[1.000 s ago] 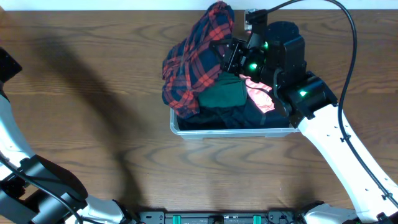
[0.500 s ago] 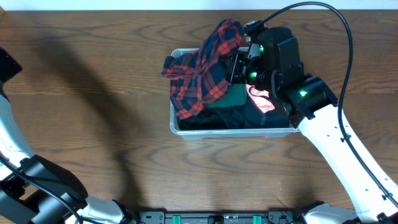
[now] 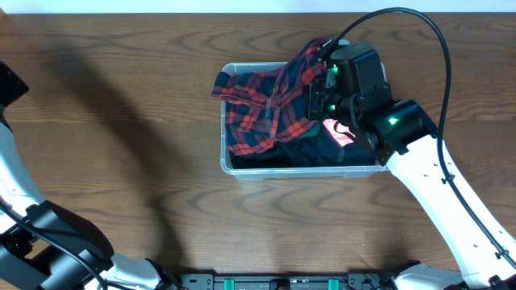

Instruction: Pack container

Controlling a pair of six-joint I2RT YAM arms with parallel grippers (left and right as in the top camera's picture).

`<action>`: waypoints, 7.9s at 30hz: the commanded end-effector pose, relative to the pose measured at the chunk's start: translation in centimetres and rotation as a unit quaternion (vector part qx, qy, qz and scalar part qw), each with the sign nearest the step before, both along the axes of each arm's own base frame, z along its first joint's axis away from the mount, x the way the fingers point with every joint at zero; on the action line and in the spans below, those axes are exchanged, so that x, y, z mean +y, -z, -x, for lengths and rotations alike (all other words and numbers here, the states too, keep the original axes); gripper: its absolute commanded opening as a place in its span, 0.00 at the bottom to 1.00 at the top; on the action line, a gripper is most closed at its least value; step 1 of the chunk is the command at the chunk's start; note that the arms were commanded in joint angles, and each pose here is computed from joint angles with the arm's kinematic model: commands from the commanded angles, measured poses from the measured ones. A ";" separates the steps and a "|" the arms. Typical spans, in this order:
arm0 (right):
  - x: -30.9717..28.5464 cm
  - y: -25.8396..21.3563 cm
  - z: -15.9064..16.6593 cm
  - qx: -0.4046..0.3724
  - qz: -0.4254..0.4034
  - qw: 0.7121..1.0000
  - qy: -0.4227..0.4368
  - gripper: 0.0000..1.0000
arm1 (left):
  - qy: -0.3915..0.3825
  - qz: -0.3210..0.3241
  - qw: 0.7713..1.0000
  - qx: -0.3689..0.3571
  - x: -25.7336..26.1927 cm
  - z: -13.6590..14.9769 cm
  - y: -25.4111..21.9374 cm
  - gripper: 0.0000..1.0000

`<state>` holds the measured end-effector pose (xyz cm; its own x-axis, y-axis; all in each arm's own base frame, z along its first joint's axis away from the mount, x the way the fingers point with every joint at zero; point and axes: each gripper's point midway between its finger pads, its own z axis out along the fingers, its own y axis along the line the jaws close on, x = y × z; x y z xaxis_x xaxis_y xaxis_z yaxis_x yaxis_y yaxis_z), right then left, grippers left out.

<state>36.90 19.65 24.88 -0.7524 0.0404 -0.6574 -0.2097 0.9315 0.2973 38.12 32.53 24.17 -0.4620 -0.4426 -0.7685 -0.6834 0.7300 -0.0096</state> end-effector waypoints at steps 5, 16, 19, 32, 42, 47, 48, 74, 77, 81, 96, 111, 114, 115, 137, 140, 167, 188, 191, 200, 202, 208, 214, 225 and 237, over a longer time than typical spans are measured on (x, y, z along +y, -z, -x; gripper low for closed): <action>-2.3 0.1 -0.1 -0.016 0.072 0.997 0.018 0.01 | -0.007 0.000 1.000 -0.005 0.2 0.1 -0.4 0.98; -4.1 1.0 0.3 -0.006 0.124 0.992 0.032 0.01 | -0.007 -0.001 1.000 -0.005 0.2 0.1 -0.4 0.98; -4.8 1.3 0.3 -0.005 0.140 0.989 0.044 0.01 | -0.007 -0.001 1.000 -0.005 0.2 0.1 -0.4 0.98; -7.4 4.0 0.6 0.023 0.172 0.982 0.073 0.01 | -0.007 -0.001 1.000 -0.005 0.2 0.1 -0.4 0.98; -8.9 6.5 0.8 0.042 0.186 0.978 0.086 0.01 | -0.007 -0.001 1.000 -0.005 0.2 0.1 -0.4 0.98; -10.2 6.7 0.4 0.039 0.202 0.974 0.097 0.01 | -0.007 -0.001 1.000 -0.005 0.2 0.1 -0.4 0.98; -10.5 6.7 0.3 0.039 0.202 0.973 0.101 0.01 | -0.007 -0.001 1.000 -0.005 0.2 0.1 -0.4 0.98; -10.7 7.7 0.7 0.059 0.189 0.976 0.086 0.99 | -0.007 -0.001 1.000 -0.005 0.2 0.1 -0.4 0.98; -10.6 7.6 0.5 0.048 0.202 0.976 0.066 0.99 | -0.007 -0.001 1.000 -0.005 0.2 0.1 -0.4 0.98; -8.1 6.8 -0.4 0.018 0.171 0.985 0.002 0.94 | -0.007 -0.001 1.000 -0.005 0.2 0.1 -0.4 0.98; 4.2 5.1 -1.9 -0.083 0.046 0.981 -0.167 0.19 | -0.007 -0.001 1.000 -0.005 0.2 0.1 -0.4 0.98; 9.5 19.2 -0.3 0.040 0.090 0.965 -0.244 0.01 | -0.007 -0.001 1.000 -0.005 0.2 0.1 -0.4 0.98; 9.6 16.0 -1.3 0.005 0.078 0.968 -0.237 0.01 | -0.007 -0.001 1.000 -0.005 0.2 0.1 -0.4 0.98; 9.5 14.3 -1.7 -0.013 0.071 0.970 -0.233 0.01 | -0.007 -0.001 1.000 -0.005 0.2 0.1 -0.4 0.98; -11.2 7.1 -4.8 -0.013 0.170 0.985 0.029 0.01 | -0.007 -0.001 1.000 -0.005 0.2 0.1 -0.4 0.98; -11.0 10.7 -4.9 0.034 0.180 0.983 0.018 0.01 | -0.007 -0.001 1.000 -0.005 0.2 0.1 -0.4 0.98; -8.9 -2.1 1.2 -0.086 0.076 0.993 -0.028 0.01 | -0.007 -0.001 1.000 -0.005 0.2 0.1 -0.4 0.98; -11.9 -17.3 18.1 -0.336 0.003 0.941 -0.029 0.33 | -0.007 0.000 1.000 -0.005 0.2 0.1 -0.4 0.98; -12.4 -18.2 20.2 -0.362 -0.003 0.932 -0.027 0.99 | -0.007 -0.001 1.000 -0.005 0.2 0.1 -0.4 0.98; -12.8 -16.9 22.1 -0.345 0.000 0.938 -0.028 0.99 | -0.007 0.000 1.000 -0.005 0.2 0.1 -0.4 0.98; -12.8 -16.2 22.2 -0.332 0.002 0.943 -0.031 0.99 | -0.007 -0.001 1.000 -0.005 0.2 0.1 -0.4 0.98; -10.8 -16.1 23.3 -0.323 -0.033 0.942 -0.087 0.99 | -0.007 -0.001 1.000 -0.005 0.2 0.1 -0.4 0.98; -10.8 -15.6 23.3 -0.320 -0.019 0.943 -0.093 0.99 | -0.007 -0.001 1.000 -0.005 0.2 0.1 -0.4 0.98; -11.9 -15.1 22.8 -0.314 -0.001 0.947 -0.064 0.99 | -0.007 -0.001 1.000 -0.005 0.2 0.1 -0.4 0.98; -12.1 -10.2 20.6 -0.263 0.029 0.963 -0.054 0.99 | -0.007 -0.001 1.000 -0.005 0.2 0.1 -0.4 0.98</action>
<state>15.44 7.86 37.10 -0.2822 -0.0347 -0.9587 -0.4373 0.8941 0.0964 38.12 32.54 24.17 -0.4620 -0.4426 -0.7686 -0.6836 0.7298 -0.0094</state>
